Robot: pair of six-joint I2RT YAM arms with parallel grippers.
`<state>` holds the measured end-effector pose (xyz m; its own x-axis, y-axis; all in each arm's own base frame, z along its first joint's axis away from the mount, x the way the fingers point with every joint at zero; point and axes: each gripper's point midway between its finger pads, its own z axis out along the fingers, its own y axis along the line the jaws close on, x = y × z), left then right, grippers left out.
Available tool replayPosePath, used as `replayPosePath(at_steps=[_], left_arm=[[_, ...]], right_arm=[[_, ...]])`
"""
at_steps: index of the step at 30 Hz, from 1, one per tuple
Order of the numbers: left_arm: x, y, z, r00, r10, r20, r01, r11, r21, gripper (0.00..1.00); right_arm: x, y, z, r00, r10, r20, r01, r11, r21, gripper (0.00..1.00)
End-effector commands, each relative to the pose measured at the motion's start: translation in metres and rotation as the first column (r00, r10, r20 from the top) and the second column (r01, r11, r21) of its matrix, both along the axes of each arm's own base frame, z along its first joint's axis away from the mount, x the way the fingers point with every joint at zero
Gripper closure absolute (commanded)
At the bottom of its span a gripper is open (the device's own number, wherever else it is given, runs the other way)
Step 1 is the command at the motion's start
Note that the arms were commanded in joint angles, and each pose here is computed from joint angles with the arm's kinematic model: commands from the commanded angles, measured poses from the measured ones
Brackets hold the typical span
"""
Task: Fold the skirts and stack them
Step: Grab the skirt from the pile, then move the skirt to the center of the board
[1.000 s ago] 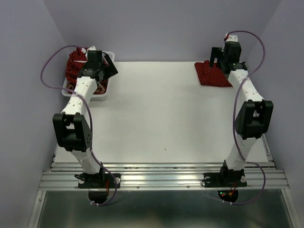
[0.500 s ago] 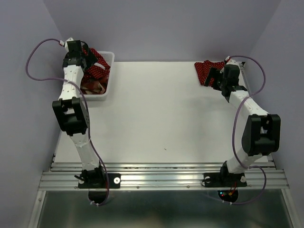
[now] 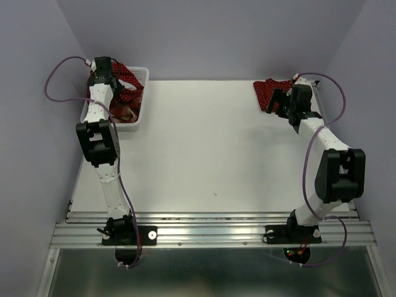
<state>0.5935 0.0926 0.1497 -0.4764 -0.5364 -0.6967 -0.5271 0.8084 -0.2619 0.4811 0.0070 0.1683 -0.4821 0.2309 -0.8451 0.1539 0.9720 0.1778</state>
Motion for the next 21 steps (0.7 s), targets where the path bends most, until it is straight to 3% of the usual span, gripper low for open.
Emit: replayPosePath(at_steps=[1, 6, 9, 12, 14, 15, 16, 21], left_arm=[[0.003, 0.007, 0.064, 0.993, 0.001, 0.121, -0.006, 0.999, 0.035, 1.0], [-0.006, 0.005, 0.125, 0.971, -0.021, 0.239, 0.005, 0.998, 0.064, 1.0], [-0.015, -0.006, 0.19, 0.927, -0.088, 0.364, 0.059, 0.994, 0.09, 1.0], [-0.029, -0.027, 0.261, 0.833, -0.177, 0.524, 0.141, 0.984, 0.109, 1.0], [-0.05, -0.053, 0.333, 0.683, -0.274, 0.677, 0.232, 0.96, 0.155, 1.0], [-0.055, -0.053, 0.339, 0.675, -0.272, 0.686, 0.23, 0.961, 0.154, 1.0], [-0.062, -0.07, 0.36, 0.602, -0.336, 0.725, 0.303, 0.935, 0.183, 1.0], [-0.105, -0.136, 0.427, 0.38, -0.459, 0.803, 0.45, 0.85, 0.273, 1.0]], right_arm=[[-0.002, 0.0, 0.024, 0.998, 0.006, 0.056, -0.004, 1.0, -0.024, 0.0], [-0.01, 0.003, 0.027, 0.998, 0.014, 0.061, -0.014, 1.0, -0.009, 0.0], [-0.014, -0.006, 0.039, 0.995, -0.032, 0.091, 0.034, 0.999, -0.026, 0.0], [-0.021, -0.019, 0.052, 0.987, -0.109, 0.121, 0.114, 0.993, -0.034, 0.0], [-0.027, -0.023, 0.059, 0.979, -0.145, 0.14, 0.15, 0.988, -0.025, 0.0], [-0.028, -0.024, 0.063, 0.977, -0.153, 0.15, 0.158, 0.987, -0.021, 0.0], [-0.031, -0.025, 0.064, 0.975, -0.16, 0.152, 0.165, 0.986, -0.019, 0.0], [-0.045, -0.038, 0.082, 0.95, -0.232, 0.21, 0.241, 0.97, -0.02, 0.0]])
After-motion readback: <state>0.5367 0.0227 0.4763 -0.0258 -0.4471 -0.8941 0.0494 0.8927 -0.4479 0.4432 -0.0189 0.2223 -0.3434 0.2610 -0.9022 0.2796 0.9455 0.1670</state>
